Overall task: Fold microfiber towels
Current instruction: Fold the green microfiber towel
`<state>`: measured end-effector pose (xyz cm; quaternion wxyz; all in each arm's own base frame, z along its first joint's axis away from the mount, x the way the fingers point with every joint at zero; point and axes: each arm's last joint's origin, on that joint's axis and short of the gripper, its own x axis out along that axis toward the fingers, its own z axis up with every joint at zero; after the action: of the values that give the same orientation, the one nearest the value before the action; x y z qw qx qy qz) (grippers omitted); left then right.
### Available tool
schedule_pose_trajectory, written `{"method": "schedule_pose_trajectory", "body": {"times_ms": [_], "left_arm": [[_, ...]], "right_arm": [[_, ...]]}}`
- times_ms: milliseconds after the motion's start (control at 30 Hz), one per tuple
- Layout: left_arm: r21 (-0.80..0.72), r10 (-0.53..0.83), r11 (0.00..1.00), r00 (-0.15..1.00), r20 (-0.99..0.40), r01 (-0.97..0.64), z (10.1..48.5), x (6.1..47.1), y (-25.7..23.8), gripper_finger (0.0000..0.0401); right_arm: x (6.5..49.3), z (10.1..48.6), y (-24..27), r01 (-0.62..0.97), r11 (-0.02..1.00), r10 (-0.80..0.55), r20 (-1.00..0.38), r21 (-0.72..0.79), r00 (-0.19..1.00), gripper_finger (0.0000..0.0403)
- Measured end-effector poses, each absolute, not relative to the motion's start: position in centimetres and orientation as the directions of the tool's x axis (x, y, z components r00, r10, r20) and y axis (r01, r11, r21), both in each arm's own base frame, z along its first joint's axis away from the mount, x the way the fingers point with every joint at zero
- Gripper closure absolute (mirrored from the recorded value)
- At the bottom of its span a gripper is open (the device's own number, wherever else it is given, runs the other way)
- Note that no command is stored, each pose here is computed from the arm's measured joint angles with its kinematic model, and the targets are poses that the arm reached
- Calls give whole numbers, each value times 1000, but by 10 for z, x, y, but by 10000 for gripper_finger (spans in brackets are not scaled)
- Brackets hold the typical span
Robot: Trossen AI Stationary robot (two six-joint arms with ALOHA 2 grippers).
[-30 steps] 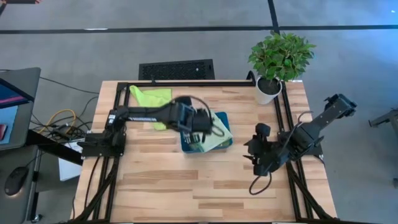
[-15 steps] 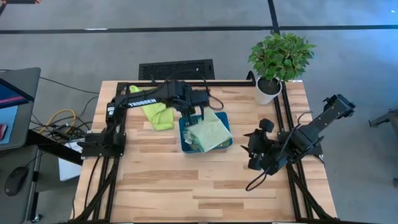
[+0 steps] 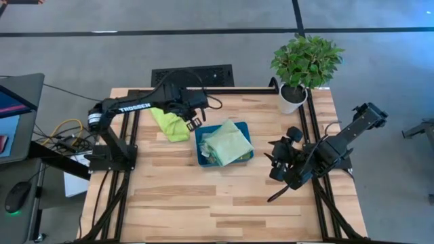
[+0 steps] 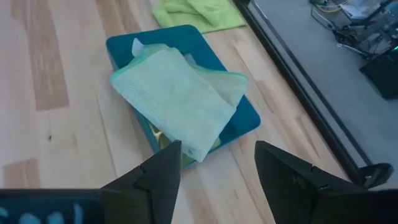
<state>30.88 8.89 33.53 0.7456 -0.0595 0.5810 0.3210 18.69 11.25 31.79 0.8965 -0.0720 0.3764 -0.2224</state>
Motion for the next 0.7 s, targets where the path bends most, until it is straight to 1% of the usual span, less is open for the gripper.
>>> {"method": "schedule_pose_trajectory", "body": {"times_ms": [100, 200, 267, 367, 433, 533, 700], "left_arm": [[245, 368, 809, 135, -920, -534, 311, 306, 88, 317], [227, 326, 816, 99, -940, -531, 283, 302, 91, 317], [233, 320, 812, 73, -944, -535, 265, 300, 94, 317], [212, 308, 811, 90, -947, -545, 239, 298, 99, 317], [208, 298, 807, 78, -951, -553, 224, 293, 101, 317], [207, 301, 787, 70, -951, -582, 205, 287, 105, 317], [206, 306, 724, 40, -951, -659, 179, 275, 107, 317]], "right_arm": [[187, 318, 113, 341, 894, -447, -649, -292, 616, 177], [187, 318, 113, 340, 895, -444, -650, -288, 617, 177], [187, 318, 113, 340, 895, -443, -650, -288, 617, 177], [187, 318, 113, 341, 896, -442, -649, -286, 618, 177], [187, 318, 113, 341, 896, -442, -649, -284, 619, 177], [188, 318, 114, 344, 898, -437, -646, -275, 625, 177], [189, 319, 115, 347, 901, -430, -642, -260, 635, 177]]}}
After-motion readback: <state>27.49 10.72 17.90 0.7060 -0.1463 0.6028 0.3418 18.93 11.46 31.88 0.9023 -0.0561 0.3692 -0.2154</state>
